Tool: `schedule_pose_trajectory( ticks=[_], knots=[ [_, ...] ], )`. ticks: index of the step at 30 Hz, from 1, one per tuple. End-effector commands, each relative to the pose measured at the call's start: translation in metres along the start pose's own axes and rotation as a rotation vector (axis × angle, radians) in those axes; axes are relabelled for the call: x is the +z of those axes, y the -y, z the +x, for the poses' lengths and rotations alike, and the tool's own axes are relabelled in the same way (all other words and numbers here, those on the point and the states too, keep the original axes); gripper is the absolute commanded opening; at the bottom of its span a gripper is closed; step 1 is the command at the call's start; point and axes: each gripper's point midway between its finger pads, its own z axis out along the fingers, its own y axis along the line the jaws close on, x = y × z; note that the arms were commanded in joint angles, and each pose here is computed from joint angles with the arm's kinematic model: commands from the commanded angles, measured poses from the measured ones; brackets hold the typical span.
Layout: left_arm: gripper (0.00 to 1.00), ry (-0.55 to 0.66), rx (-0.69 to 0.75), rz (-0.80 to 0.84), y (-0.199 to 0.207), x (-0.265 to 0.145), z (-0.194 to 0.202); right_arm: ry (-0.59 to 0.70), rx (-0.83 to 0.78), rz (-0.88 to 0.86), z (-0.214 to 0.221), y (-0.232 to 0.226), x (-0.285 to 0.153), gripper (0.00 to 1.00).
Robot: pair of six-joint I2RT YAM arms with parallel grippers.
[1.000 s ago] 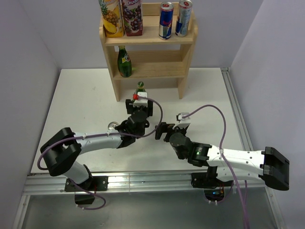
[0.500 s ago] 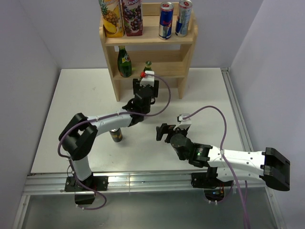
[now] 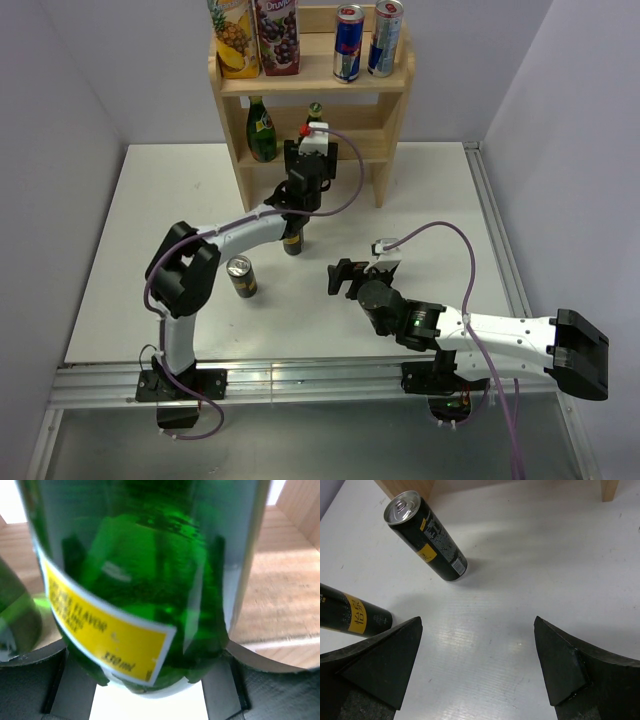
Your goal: Place and organize the beverage onto the shelf
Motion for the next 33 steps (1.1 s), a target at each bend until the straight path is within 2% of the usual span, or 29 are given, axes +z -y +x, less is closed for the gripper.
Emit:
schedule_pose_trajectory(
  ticks=[1,14,33],
  knots=[
    [0.00,0.145,-0.123,-0.013,-0.005,0.017,-0.064,0.028,0.017,0.016,-0.004,0.003,0.002,1.00],
    [0.00,0.126,-0.118,-0.091,-0.035,0.054,-0.054,0.022,0.009,0.020,0.000,0.003,0.005,1.00],
    [0.00,0.104,-0.112,-0.169,-0.087,0.054,-0.038,0.007,-0.011,0.018,0.004,-0.005,0.011,1.00]
  ],
)
